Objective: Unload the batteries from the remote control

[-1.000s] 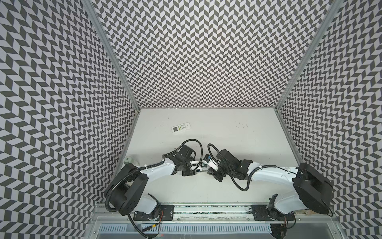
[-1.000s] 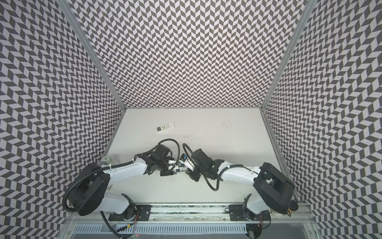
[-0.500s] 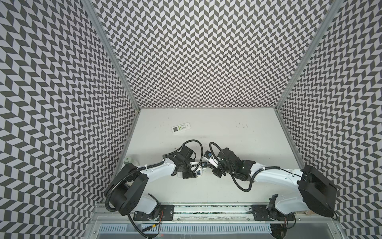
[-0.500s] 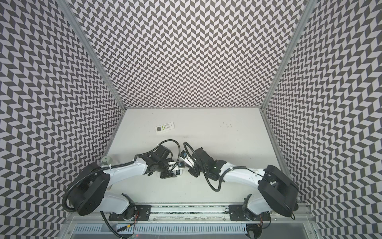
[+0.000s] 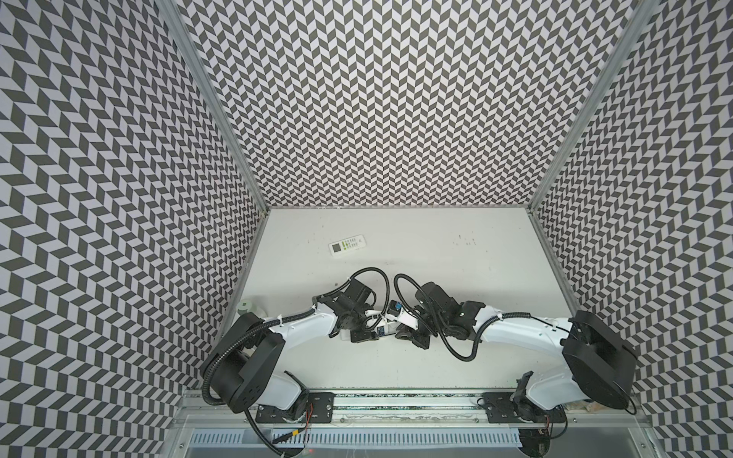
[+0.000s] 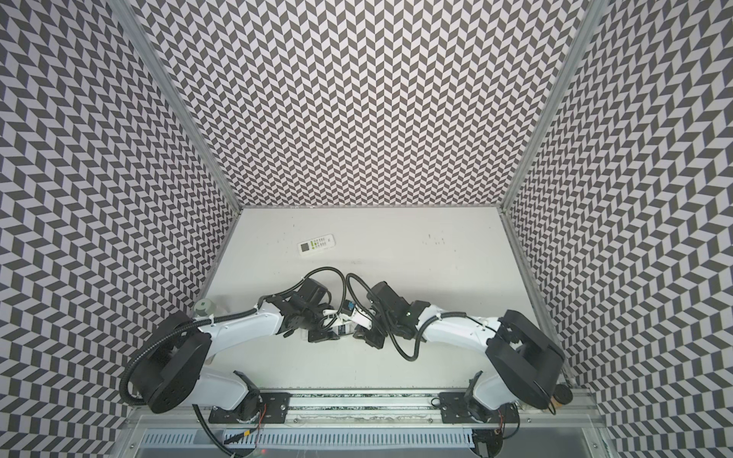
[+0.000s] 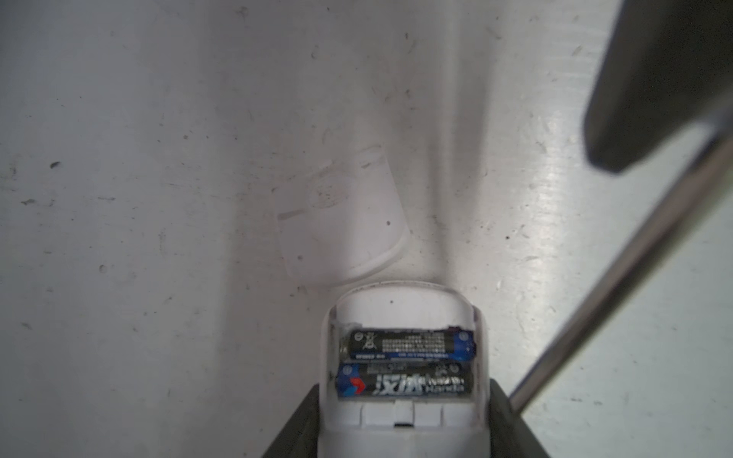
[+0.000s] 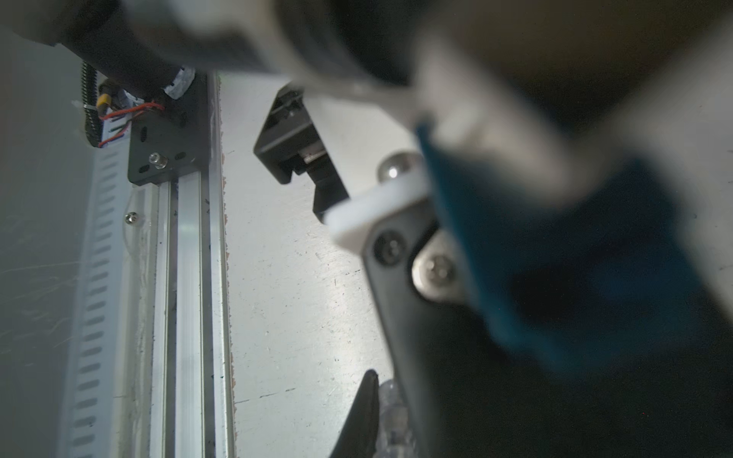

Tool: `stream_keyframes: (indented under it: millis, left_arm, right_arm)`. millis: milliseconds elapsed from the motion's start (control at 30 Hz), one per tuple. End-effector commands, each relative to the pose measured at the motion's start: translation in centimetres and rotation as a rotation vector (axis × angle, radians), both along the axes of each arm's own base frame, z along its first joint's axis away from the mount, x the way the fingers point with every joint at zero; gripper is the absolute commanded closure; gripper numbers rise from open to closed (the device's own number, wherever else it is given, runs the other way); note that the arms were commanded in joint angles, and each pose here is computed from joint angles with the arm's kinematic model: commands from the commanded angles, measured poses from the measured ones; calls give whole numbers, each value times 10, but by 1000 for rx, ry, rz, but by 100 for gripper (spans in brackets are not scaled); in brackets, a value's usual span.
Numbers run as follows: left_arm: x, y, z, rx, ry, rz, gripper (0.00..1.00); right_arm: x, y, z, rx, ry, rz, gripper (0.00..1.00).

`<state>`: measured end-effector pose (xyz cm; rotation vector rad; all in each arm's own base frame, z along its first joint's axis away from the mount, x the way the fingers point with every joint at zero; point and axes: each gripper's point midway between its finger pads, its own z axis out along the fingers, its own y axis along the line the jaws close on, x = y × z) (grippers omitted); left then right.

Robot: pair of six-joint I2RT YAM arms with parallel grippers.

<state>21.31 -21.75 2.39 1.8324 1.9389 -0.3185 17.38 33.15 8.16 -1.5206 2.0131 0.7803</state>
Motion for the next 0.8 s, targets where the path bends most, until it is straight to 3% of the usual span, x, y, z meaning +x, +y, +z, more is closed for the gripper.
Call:
stream_keyframes:
  millis: [0, 233, 767]
  left_arm:
    - [-1, 1, 0, 16, -9, -13, 73]
    - [-3, 1, -1, 18, -7, -23, 73]
    - [-5, 0, -1, 23, -1, -38, 73]
  right_arm:
    - [6, 8, 9, 33, -28, 16, 100]
    - [20, 2, 16, 55, -41, -29, 100]
    - [1, -6, -6, -22, 38, 50, 100]
